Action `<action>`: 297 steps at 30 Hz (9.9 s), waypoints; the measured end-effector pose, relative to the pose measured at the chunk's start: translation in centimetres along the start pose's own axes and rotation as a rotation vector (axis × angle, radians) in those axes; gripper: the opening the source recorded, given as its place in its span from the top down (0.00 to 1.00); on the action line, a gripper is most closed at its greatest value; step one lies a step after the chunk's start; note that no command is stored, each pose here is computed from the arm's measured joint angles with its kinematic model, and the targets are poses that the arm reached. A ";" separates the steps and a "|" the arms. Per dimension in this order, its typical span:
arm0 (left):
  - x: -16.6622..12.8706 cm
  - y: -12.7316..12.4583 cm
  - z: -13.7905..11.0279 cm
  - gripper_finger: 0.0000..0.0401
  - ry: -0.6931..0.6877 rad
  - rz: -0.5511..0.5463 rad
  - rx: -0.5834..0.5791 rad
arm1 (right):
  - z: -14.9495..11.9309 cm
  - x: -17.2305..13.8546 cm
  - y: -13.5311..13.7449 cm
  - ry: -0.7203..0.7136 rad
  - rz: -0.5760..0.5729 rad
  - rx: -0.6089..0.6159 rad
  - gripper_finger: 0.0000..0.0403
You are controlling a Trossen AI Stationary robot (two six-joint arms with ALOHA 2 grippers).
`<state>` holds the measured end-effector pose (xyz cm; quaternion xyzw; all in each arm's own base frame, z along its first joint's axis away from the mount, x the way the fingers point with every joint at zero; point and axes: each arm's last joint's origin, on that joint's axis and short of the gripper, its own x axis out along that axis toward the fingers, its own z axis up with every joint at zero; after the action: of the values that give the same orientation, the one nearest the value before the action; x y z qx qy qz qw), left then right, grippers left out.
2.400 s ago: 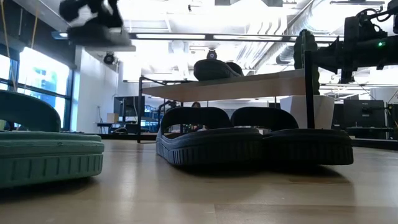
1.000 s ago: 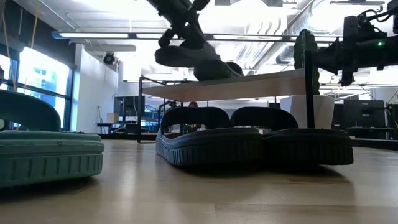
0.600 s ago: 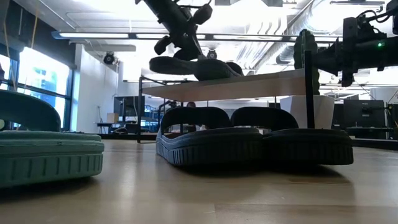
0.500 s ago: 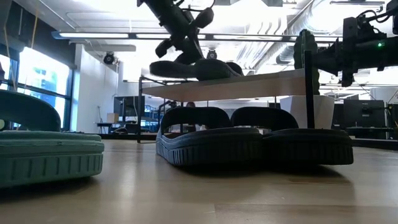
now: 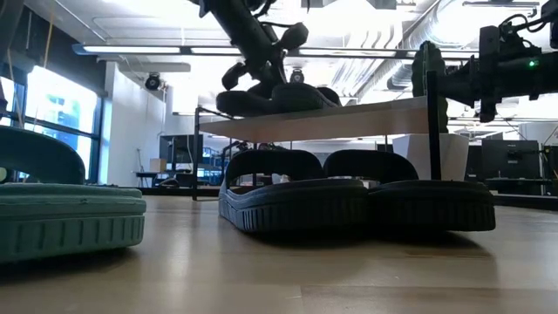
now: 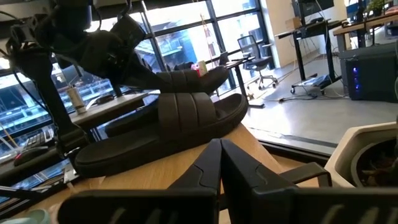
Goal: Pick and place slides into the shelf
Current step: Put the black slide on the shelf, then adjust the black slide on the shelf, then put the green slide under the shelf
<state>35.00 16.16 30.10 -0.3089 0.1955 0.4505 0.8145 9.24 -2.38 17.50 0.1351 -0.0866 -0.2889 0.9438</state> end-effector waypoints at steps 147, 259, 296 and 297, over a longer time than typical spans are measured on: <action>-14.6 0.3 0.4 0.78 0.077 -0.371 0.632 | 4.5 17.7 11.0 0.931 0.228 -0.387 1.00; -23.6 -4.7 -34.5 0.78 0.934 0.442 0.185 | 15.5 5.2 8.1 0.748 0.317 -0.249 1.00; -23.4 -5.8 -34.8 0.78 1.086 0.314 0.226 | 15.5 5.2 8.1 0.748 0.317 -0.249 1.00; -23.4 -5.8 -34.8 0.78 1.087 0.316 0.227 | 15.5 5.2 8.1 0.748 0.317 -0.249 1.00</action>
<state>26.40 -24.16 20.46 -0.3736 0.6769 0.3195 0.5479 13.99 -2.04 35.08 0.1006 0.2776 -0.0797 0.9521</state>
